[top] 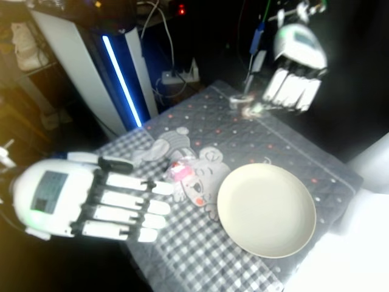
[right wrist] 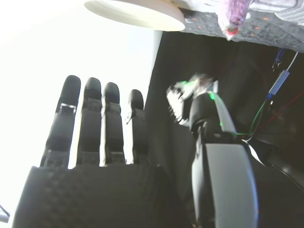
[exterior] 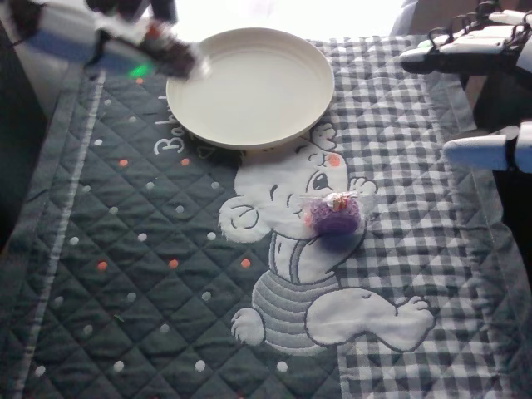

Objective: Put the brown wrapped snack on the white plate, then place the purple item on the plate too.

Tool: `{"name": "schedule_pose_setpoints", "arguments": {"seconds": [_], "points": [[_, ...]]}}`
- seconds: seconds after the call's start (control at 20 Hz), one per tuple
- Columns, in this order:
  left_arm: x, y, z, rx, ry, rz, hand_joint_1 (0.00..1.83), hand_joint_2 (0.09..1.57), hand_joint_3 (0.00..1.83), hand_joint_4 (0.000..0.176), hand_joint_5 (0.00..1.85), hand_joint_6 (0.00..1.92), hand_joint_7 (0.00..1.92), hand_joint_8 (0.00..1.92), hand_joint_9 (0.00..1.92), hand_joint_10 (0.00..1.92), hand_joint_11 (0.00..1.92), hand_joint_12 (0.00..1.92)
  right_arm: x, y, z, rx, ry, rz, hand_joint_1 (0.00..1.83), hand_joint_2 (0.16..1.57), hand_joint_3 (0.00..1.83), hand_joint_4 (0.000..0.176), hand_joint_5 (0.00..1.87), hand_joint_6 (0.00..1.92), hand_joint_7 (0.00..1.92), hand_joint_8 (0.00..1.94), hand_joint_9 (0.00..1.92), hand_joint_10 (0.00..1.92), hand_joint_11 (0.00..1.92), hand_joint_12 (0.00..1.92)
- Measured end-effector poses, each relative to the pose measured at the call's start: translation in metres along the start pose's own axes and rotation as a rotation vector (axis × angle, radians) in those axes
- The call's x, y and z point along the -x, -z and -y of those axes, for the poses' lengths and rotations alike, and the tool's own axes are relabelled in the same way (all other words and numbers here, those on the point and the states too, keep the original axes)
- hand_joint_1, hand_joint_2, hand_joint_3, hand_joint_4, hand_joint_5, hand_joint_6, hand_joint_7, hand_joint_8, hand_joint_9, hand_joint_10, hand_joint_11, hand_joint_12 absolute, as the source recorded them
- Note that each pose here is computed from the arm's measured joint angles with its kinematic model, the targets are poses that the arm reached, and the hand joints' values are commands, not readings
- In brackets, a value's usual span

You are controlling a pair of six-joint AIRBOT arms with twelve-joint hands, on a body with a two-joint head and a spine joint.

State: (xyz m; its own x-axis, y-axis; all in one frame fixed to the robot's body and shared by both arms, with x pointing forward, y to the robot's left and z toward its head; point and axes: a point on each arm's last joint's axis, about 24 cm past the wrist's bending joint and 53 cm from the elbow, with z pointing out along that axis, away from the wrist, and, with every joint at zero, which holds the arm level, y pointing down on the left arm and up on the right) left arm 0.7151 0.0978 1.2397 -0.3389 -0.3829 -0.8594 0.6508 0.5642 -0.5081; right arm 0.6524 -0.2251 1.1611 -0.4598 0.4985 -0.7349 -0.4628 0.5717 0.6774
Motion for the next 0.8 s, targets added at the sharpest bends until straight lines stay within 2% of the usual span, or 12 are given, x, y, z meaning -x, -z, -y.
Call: {"name": "schedule_pose_setpoints", "arguments": {"seconds": [0.05, 0.1, 0.25, 0.3, 0.35, 0.4, 0.45, 0.5, 0.6, 0.65, 0.7, 0.8], "points": [[-0.004, -0.014, -0.009, 0.022, 0.016, 0.004, 1.16, 1.03, 0.0, 0.0, 1.17, 0.68, 1.15, 0.68, 1.05, 1.08, 0.78, 1.64, -0.002, -0.001, 0.0, 0.001, -0.004, -0.001, 0.59, 1.14, 0.0, 0.07, 0.35, 0.0, 0.34, 0.0, 0.33, 0.0, 0.12, 0.62], [-0.014, -0.03, -0.019, 0.052, 0.018, -0.012, 1.16, 1.01, 0.0, 0.0, 1.21, 0.62, 1.24, 0.5, 1.1, 0.98, 0.78, 1.59, -0.004, -0.002, 0.002, 0.001, -0.001, -0.005, 0.59, 1.14, 0.0, 0.078, 0.34, 0.0, 0.33, 0.0, 0.31, 0.0, 0.11, 0.61], [-0.027, -0.053, -0.032, 0.099, 0.048, -0.02, 1.15, 1.01, 0.0, 0.0, 1.23, 0.58, 1.25, 0.43, 1.0, 1.11, 0.73, 1.7, -0.004, -0.003, 0.002, 0.001, -0.001, -0.006, 0.54, 1.14, 0.0, 0.05, 0.35, 0.0, 0.33, 0.0, 0.31, 0.0, 0.05, 0.73], [-0.031, -0.059, -0.038, 0.118, 0.054, -0.023, 1.11, 1.03, 0.0, 0.055, 1.16, 0.68, 1.21, 0.42, 0.92, 1.14, 0.58, 1.73, -0.003, -0.003, 0.004, -0.001, 0.001, -0.003, 0.55, 1.14, 0.0, 0.038, 0.35, 0.0, 0.33, 0.0, 0.31, 0.0, 0.04, 0.74], [-0.034, -0.062, -0.042, 0.135, 0.053, -0.03, 1.06, 1.05, 0.0, 0.152, 1.1, 0.78, 1.08, 0.51, 0.85, 1.22, 0.55, 1.82, -0.001, -0.003, 0.004, -0.003, 0.001, 0.001, 0.53, 1.16, 0.01, 0.02, 0.35, 0.0, 0.33, 0.0, 0.31, 0.0, 0.04, 0.74], [-0.036, -0.063, -0.046, 0.151, 0.049, -0.036, 0.91, 0.96, 0.0, 0.063, 0.86, 0.39, 0.9, 0.53, 0.65, 1.25, 0.38, 1.8, -0.001, -0.003, 0.005, -0.004, 0.001, 0.002, 0.53, 1.15, 0.0, 0.033, 0.35, 0.0, 0.32, 0.0, 0.31, 0.0, 0.07, 0.69], [-0.038, -0.063, -0.049, 0.164, 0.036, -0.043, 0.82, 0.94, 0.0, 0.049, 0.78, 0.16, 0.81, 0.52, 0.58, 1.2, 0.33, 1.73, -0.001, -0.003, 0.004, -0.002, 0.002, 0.001, 0.5, 1.14, 0.0, 0.032, 0.35, 0.0, 0.33, 0.0, 0.34, 0.0, 0.12, 0.64], [-0.039, -0.062, -0.052, 0.178, 0.024, -0.049, 0.77, 0.92, 0.0, 0.046, 0.71, 0.05, 0.77, 0.36, 0.58, 0.99, 0.36, 1.57, -0.001, -0.003, 0.004, -0.003, 0.002, 0.0, 0.54, 1.13, 0.0, 0.034, 0.36, 0.0, 0.32, 0.0, 0.3, 0.0, 0.09, 0.61], [-0.036, -0.058, -0.058, 0.193, 0.017, -0.05, 0.76, 0.92, 0.0, 0.059, 0.69, 0.01, 0.76, 0.32, 0.54, 1.04, 0.36, 1.55, -0.001, -0.003, 0.004, -0.002, 0.002, 0.0, 0.54, 1.12, 0.0, 0.05, 0.36, 0.0, 0.31, 0.0, 0.29, 0.0, 0.1, 0.56], [-0.036, -0.057, -0.06, 0.199, 0.008, -0.053, 0.76, 0.92, 0.0, 0.047, 0.71, 0.0, 0.71, 0.5, 0.51, 1.2, 0.34, 1.64, -0.001, -0.003, 0.004, -0.003, 0.002, 0.001, 0.51, 1.11, 0.0, 0.056, 0.35, 0.0, 0.29, 0.0, 0.26, 0.0, 0.07, 0.53], [-0.037, -0.056, -0.062, 0.209, -0.004, -0.058, 0.74, 0.92, 0.0, 0.057, 0.71, 0.0, 0.62, 0.72, 0.46, 1.33, 0.35, 1.72, -0.001, -0.003, 0.005, -0.004, 0.002, 0.0, 0.51, 1.12, 0.0, 0.069, 0.33, 0.0, 0.27, 0.0, 0.24, 0.0, 0.07, 0.52], [-0.039, -0.054, -0.064, 0.219, -0.005, -0.066, 0.74, 0.93, 0.0, 0.037, 0.69, 0.0, 0.47, 0.97, 0.39, 1.45, 0.35, 1.82, -0.004, -0.004, 0.004, 0.0, -0.004, -0.002, 0.54, 1.12, 0.0, 0.085, 0.33, 0.0, 0.28, 0.0, 0.24, 0.0, 0.06, 0.51]]}}
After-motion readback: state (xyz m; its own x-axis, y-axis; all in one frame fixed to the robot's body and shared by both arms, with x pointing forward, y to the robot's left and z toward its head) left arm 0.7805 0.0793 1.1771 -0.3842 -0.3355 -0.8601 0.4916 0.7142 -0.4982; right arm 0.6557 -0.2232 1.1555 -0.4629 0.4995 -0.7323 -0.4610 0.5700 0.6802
